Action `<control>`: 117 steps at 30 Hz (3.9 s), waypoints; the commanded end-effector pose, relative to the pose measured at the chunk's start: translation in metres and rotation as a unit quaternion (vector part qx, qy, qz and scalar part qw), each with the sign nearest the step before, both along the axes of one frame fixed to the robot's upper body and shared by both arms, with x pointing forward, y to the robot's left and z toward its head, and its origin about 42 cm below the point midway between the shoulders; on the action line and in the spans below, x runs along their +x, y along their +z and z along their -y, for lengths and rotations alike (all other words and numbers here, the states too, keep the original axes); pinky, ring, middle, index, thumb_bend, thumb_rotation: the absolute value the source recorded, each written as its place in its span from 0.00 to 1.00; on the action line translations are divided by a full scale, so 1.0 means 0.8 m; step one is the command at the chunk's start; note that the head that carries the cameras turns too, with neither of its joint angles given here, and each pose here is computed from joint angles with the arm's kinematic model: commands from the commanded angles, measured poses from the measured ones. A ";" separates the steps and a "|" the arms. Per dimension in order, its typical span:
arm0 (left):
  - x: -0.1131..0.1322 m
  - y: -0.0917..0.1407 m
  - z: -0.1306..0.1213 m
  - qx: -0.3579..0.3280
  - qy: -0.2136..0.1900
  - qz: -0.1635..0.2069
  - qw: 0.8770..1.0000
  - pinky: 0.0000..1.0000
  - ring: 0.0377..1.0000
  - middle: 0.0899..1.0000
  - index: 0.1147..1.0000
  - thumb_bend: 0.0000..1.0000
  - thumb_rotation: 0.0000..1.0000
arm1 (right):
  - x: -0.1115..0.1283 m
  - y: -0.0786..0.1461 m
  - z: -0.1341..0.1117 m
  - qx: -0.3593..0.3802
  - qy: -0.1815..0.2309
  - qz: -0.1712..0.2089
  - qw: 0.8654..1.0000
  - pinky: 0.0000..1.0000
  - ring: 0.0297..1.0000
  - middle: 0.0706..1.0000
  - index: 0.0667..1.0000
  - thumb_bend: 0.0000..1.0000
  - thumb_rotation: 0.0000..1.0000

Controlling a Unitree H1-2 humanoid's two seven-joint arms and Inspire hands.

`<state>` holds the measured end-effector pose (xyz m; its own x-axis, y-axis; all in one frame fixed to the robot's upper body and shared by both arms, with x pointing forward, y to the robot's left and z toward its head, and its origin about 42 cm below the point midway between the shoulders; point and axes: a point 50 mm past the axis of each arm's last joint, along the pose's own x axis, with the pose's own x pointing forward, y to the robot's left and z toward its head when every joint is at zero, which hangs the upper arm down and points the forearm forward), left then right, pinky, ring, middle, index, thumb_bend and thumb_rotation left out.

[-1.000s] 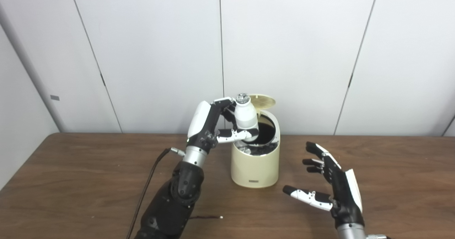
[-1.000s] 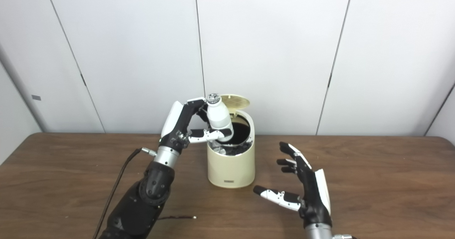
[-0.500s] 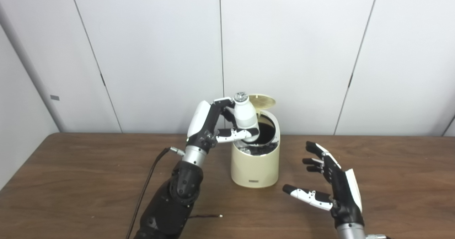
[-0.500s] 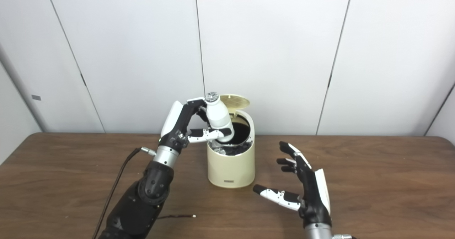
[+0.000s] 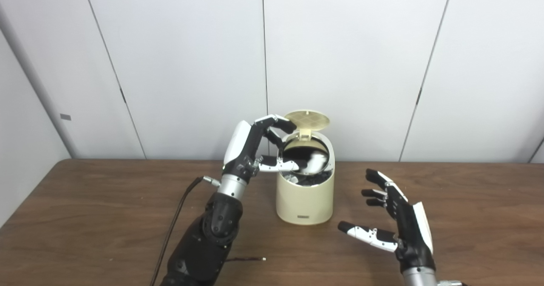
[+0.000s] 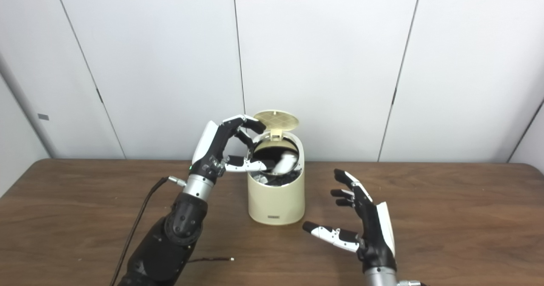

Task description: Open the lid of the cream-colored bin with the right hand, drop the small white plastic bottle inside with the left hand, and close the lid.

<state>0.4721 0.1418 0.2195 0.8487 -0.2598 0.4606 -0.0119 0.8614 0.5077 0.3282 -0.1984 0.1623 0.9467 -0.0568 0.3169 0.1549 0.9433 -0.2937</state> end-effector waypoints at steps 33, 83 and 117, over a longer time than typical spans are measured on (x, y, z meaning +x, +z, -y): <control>-0.066 -0.005 -0.083 -0.181 -0.018 0.007 0.983 0.50 0.55 0.47 0.41 0.51 0.00 | 0.007 0.016 0.007 -0.006 0.013 0.041 0.999 0.65 0.71 0.81 0.80 0.78 0.19; -0.109 -0.089 -0.119 -0.158 -0.063 -0.120 0.978 0.65 0.72 0.76 0.80 0.74 0.14 | 0.128 0.245 -0.028 -0.374 0.076 0.060 0.922 0.80 0.92 0.89 0.86 0.66 0.65; -0.105 -0.087 -0.111 -0.156 -0.057 -0.116 0.979 0.63 0.71 0.76 0.78 0.74 0.13 | 0.093 0.257 -0.031 -0.450 0.127 0.099 0.878 0.82 0.92 0.81 0.78 0.67 0.64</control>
